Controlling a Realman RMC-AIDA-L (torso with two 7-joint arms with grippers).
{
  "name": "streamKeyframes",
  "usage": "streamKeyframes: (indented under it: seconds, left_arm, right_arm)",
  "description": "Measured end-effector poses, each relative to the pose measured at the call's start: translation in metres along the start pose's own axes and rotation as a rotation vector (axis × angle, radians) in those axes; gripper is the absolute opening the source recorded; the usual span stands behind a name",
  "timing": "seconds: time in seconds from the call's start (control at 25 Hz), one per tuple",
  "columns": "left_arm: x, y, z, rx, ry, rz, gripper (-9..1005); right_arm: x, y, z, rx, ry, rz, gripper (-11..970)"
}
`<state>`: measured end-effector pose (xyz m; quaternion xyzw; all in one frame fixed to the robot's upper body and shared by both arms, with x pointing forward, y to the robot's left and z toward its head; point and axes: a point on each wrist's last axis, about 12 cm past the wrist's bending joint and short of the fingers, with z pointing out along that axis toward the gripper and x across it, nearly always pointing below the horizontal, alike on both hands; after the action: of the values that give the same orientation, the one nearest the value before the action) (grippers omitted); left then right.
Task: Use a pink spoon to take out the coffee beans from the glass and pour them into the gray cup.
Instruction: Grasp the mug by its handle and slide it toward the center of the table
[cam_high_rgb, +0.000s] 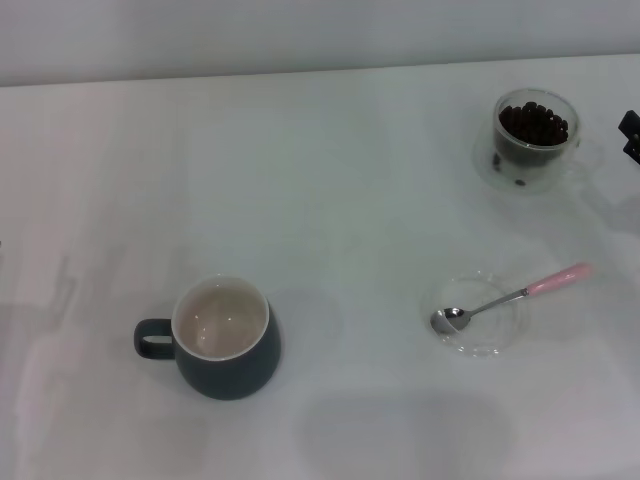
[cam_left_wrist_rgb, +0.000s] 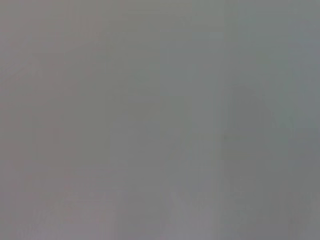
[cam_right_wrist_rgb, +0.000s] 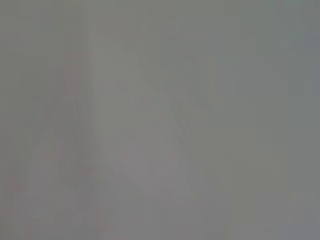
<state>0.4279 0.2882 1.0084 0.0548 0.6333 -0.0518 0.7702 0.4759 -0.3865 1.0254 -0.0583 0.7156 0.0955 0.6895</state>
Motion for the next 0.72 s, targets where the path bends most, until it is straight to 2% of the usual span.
streamKeyframes:
  seconds: [0.4, 0.72]
  left_arm:
    - [0.002, -0.005, -0.002, 0.049, 0.015, 0.003, 800]
    - [0.004, -0.009, -0.019, 0.074, 0.044, 0.002, 799]
  right_arm:
    - [-0.004, 0.002, -0.003, -0.01, -0.044, 0.009, 855]
    - [-0.008, 0.001, -0.005, -0.01, -0.074, 0.017, 854]
